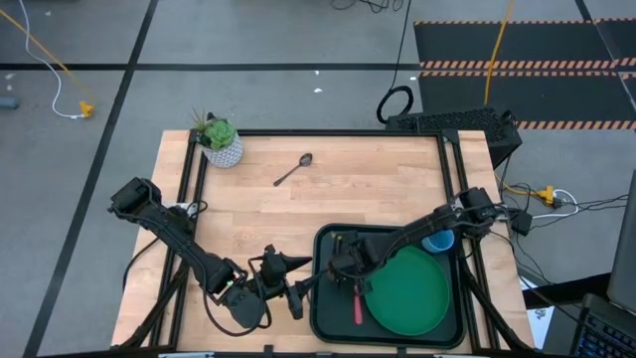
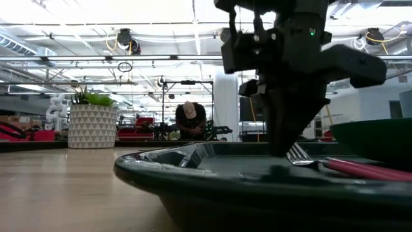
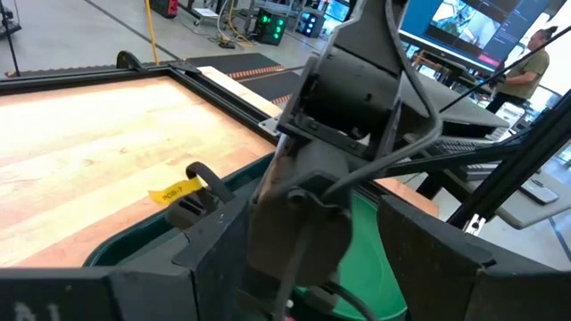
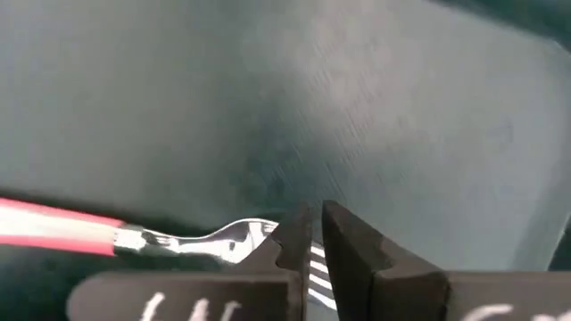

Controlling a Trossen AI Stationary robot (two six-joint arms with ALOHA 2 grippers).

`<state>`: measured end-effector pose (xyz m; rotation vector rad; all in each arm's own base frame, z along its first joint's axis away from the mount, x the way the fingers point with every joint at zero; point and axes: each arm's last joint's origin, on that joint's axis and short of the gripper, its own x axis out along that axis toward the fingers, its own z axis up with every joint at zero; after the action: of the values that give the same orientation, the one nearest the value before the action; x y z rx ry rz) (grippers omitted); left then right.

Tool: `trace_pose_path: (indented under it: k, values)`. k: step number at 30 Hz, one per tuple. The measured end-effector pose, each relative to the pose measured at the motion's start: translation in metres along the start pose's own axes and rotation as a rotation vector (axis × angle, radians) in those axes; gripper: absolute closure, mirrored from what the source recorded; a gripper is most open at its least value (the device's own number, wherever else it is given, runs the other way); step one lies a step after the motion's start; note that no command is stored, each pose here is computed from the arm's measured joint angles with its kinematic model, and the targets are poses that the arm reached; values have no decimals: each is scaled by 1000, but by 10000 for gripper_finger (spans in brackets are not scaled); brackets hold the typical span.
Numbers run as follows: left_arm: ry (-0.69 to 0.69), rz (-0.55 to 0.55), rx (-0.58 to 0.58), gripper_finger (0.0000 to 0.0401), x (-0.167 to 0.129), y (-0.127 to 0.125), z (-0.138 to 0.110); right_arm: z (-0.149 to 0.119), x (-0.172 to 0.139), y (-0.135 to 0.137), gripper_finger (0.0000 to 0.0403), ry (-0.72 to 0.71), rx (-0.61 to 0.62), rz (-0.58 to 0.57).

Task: Pick and place plate/cup/fork/spoon on tray
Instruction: Put the orange fork on the black serving tray beside the green plate

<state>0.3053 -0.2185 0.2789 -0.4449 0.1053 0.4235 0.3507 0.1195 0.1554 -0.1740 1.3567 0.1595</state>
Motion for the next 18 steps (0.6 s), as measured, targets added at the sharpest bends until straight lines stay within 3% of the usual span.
trace_pose_path:
  k: [18]
  values:
    - [0,0,0,155,0,0,0,-6,-5,-1,381,-6,-21,2]
